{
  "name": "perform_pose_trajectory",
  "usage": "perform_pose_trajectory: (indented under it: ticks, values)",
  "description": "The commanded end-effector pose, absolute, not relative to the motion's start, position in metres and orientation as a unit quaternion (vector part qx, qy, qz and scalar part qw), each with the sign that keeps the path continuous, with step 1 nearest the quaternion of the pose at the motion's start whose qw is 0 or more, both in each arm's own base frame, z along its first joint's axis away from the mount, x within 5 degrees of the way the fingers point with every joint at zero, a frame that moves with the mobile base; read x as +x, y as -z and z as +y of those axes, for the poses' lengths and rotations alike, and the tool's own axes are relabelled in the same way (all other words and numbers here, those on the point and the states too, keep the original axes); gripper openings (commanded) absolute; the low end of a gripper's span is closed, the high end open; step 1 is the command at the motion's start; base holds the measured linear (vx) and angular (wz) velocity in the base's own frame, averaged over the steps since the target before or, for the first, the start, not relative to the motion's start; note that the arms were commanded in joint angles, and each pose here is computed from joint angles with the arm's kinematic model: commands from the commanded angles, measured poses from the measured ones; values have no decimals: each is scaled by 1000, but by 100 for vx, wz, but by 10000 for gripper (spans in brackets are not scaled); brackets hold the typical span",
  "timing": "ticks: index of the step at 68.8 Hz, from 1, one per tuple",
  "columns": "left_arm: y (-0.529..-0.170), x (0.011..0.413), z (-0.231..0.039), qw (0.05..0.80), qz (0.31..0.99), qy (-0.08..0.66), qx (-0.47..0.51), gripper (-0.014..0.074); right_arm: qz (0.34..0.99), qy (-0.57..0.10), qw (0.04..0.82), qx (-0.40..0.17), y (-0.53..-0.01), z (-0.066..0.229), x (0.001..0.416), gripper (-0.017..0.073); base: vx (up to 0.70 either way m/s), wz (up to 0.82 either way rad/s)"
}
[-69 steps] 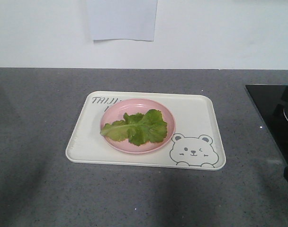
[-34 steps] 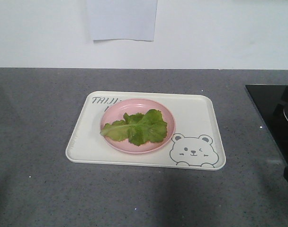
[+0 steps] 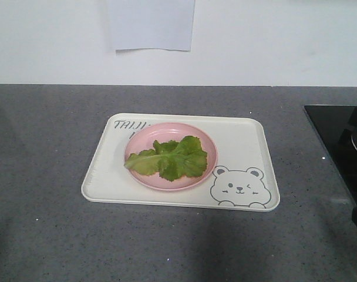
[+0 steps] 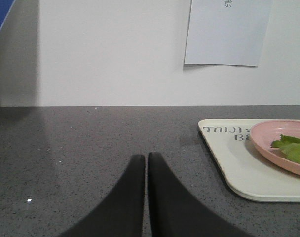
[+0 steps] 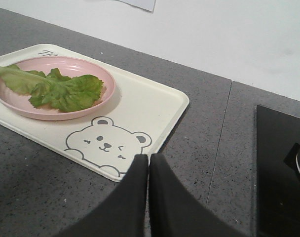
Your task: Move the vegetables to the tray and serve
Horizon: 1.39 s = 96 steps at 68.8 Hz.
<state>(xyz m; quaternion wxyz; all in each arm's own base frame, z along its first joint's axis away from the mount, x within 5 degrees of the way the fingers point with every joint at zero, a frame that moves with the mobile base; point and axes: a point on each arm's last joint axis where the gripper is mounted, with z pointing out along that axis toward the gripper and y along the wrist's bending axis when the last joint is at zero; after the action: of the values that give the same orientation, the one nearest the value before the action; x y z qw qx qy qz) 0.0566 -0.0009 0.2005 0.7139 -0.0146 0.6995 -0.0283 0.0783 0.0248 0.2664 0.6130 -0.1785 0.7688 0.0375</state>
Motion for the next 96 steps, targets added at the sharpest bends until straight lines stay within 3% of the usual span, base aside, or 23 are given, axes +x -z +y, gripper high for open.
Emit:
perform_pose_trajectory:
  ticks: [1, 59, 84, 96]
  values:
    - [-199, 56, -1, 733, 679, 31, -13, -6, 752, -31, 639, -160, -279, 22, 81, -3, 0, 0]
    - [-199, 56, -1, 733, 679, 31, -13, -6, 756, -10, 632, -171, -272, 21, 81, -3, 0, 0]
    - [-199, 56, -1, 733, 679, 31, -13, -6, 719, 1, 693, -50, -232, 5, 61, -3, 0, 0]
    - [-199, 56, -1, 733, 679, 31, -13, -6, 648, 4, 760, -56, -209, 5, 58, -3, 0, 0]
